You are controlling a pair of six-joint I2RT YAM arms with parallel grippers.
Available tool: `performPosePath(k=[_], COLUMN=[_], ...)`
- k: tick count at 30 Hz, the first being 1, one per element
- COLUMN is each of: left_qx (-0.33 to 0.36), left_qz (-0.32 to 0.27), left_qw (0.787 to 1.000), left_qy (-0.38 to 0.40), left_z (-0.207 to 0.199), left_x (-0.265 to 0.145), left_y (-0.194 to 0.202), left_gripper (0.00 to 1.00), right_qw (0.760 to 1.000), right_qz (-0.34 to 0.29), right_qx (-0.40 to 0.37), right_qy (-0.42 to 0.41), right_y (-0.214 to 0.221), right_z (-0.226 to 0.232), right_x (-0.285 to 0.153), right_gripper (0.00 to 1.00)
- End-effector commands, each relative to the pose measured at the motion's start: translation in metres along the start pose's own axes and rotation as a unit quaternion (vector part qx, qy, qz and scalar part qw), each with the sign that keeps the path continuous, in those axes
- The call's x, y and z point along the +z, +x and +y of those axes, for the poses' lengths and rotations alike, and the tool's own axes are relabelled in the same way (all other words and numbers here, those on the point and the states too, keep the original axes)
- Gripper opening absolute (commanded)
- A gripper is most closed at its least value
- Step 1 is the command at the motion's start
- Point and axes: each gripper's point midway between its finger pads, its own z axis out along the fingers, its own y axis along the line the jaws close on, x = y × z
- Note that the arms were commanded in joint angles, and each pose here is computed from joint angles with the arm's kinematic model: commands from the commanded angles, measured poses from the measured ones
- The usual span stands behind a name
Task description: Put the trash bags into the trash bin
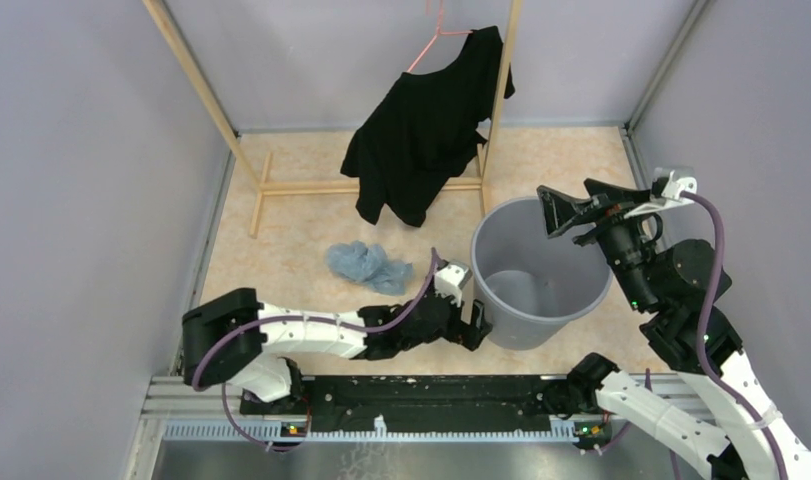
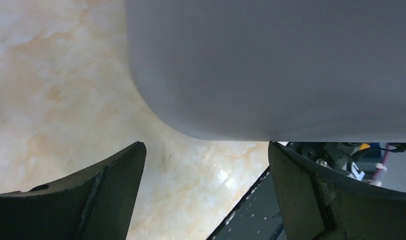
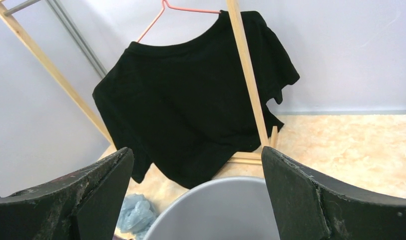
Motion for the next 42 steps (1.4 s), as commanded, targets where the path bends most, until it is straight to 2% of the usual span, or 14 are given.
performPosePath(k=[1, 3, 7, 15, 17, 19, 22, 25, 29, 32, 36, 39, 42], left_qx=[-0.025, -0.042, -0.048, -0.023, -0.001, 0.016, -0.021, -0.049, -0.069, -0.108, -0.14, -0.138, -0.148], left_qz=[0.005, 0.05, 0.098, 0.102, 0.091, 0.078, 0.046, -0.029, -0.124, -0.196, -0.279, -0.301, -0.275], left_qw=[0.99, 0.978, 0.959, 0.95, 0.959, 0.976, 0.996, 0.998, 0.986, 0.962, 0.93, 0.919, 0.921], left_qy=[0.138, 0.201, 0.261, 0.294, 0.267, 0.201, 0.068, -0.02, -0.082, -0.155, -0.194, -0.213, -0.233], left_z=[-0.048, -0.061, -0.078, -0.091, -0.081, -0.056, 0.005, 0.049, 0.073, 0.103, 0.124, 0.13, 0.136], left_x=[0.03, 0.043, 0.074, 0.089, 0.087, 0.085, 0.072, 0.047, 0.002, -0.034, -0.082, -0.105, -0.121], left_y=[-0.038, -0.038, -0.043, -0.066, -0.073, -0.084, -0.105, -0.134, -0.17, -0.195, -0.225, -0.236, -0.226], left_gripper=[0.98, 0.98, 0.98, 0.98, 0.98, 0.96, 0.94, 0.94, 0.95, 0.98, 0.97, 0.97, 0.98], right_qw=[0.999, 0.999, 0.998, 0.998, 0.999, 0.999, 0.997, 0.989, 0.968, 0.955, 0.943, 0.934, 0.935], right_qz=[-0.027, -0.033, -0.046, -0.037, -0.021, -0.009, 0.02, 0.067, 0.148, 0.177, 0.201, 0.236, 0.266], right_qx=[0.001, 0.003, 0.005, 0.009, 0.005, 0.003, -0.009, -0.026, -0.036, -0.029, -0.004, -0.006, -0.028], right_qy=[-0.017, -0.022, -0.035, -0.043, -0.038, -0.042, -0.075, -0.13, -0.201, -0.236, -0.265, -0.268, -0.231], right_y=[-0.013, -0.016, -0.019, -0.016, -0.01, -0.005, 0.006, 0.024, 0.054, 0.071, 0.095, 0.123, 0.149], right_z=[0.004, 0.005, 0.008, 0.014, 0.014, 0.017, 0.032, 0.055, 0.084, 0.097, 0.113, 0.124, 0.117], right_x=[-0.005, -0.009, -0.013, -0.005, 0.001, 0.006, 0.014, 0.023, 0.033, 0.035, 0.034, 0.033, 0.031], right_gripper=[0.99, 0.99, 0.99, 0.99, 0.99, 0.99, 0.99, 0.99, 0.99, 0.99, 0.99, 0.99, 0.99])
